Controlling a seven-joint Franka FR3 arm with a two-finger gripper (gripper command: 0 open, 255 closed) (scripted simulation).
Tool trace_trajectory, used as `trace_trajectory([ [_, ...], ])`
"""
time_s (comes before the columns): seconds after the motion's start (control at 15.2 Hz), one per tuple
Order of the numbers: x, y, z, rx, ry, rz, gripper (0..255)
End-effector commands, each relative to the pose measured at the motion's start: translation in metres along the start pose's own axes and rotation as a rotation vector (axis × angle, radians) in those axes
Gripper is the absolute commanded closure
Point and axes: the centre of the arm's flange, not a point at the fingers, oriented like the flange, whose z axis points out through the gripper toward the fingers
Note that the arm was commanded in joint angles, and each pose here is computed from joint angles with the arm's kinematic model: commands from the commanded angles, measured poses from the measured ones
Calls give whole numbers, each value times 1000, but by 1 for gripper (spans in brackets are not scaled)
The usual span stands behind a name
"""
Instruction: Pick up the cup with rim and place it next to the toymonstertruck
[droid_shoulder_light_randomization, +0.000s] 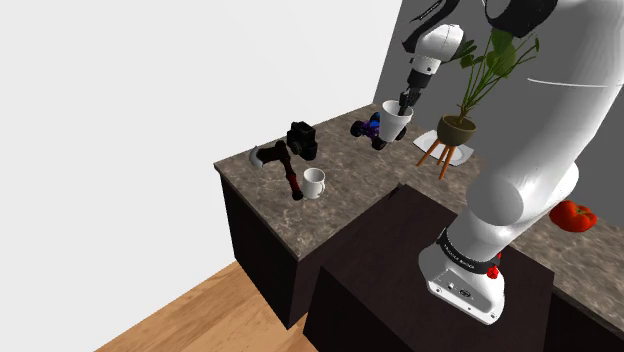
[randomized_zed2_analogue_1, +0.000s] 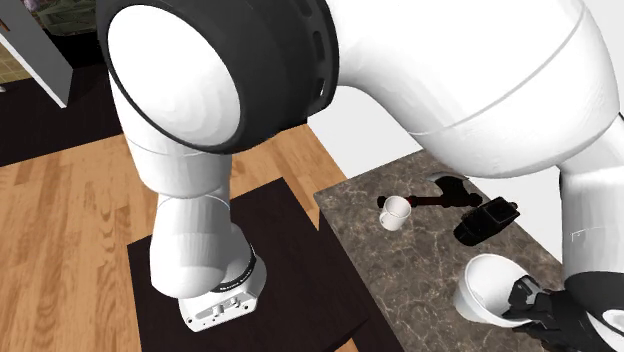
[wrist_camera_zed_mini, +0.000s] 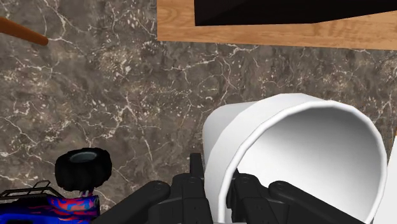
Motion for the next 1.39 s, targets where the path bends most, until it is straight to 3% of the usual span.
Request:
trace_trajectory([
  [0.0,3,28,-4,0,0,-2,255],
  [0.2,6,62,-9,0,0,-2,255],
  [1.32,5,76,79,0,0,-2,255],
])
